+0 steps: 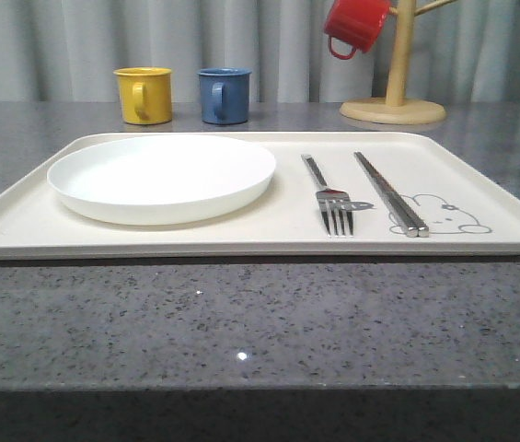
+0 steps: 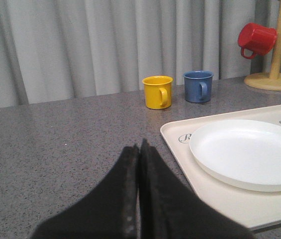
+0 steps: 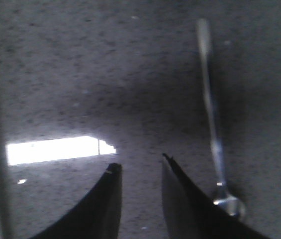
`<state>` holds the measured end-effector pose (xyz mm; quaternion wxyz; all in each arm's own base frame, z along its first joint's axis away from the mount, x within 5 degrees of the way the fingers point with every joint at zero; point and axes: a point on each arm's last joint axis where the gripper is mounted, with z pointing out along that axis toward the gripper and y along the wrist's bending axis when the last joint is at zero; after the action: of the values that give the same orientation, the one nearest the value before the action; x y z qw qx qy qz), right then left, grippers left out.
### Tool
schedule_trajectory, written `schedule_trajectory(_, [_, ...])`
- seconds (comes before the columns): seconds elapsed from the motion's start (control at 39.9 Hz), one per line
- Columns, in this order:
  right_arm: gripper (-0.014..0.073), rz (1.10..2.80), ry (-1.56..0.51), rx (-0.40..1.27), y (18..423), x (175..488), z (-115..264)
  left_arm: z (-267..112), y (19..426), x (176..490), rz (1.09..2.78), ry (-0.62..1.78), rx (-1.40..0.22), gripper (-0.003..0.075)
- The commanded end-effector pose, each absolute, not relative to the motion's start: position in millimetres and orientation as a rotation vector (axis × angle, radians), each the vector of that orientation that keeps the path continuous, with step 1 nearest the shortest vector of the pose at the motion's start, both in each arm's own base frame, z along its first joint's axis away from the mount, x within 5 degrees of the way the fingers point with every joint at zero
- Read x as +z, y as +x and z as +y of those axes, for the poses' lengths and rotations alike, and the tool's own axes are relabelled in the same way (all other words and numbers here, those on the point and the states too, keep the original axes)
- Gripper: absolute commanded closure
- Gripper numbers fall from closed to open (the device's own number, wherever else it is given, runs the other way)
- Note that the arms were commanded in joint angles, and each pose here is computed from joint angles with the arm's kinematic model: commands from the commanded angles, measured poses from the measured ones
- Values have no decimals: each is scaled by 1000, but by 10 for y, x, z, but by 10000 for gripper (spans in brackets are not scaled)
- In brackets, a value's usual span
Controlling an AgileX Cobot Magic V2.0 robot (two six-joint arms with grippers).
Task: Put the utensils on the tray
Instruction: 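Grasp the steel spoon by its handle with the right gripper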
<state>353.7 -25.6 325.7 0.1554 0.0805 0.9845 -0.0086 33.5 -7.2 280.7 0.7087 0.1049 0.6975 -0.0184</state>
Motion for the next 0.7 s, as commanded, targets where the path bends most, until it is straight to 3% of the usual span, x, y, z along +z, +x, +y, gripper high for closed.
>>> schedule_trajectory(0.0, [354,2838,243,-79,3338,3490,-504,-69,325,2952,1459,203,-59,738])
schedule_trajectory(0.23, [354,2852,294,-105,3381,3369,-810,-69,325,2952,1459,203,-59,738])
schedule_trajectory(0.68, [354,2935,293,-84,3674,2891,-882,-69,325,2952,1459,203,-59,738])
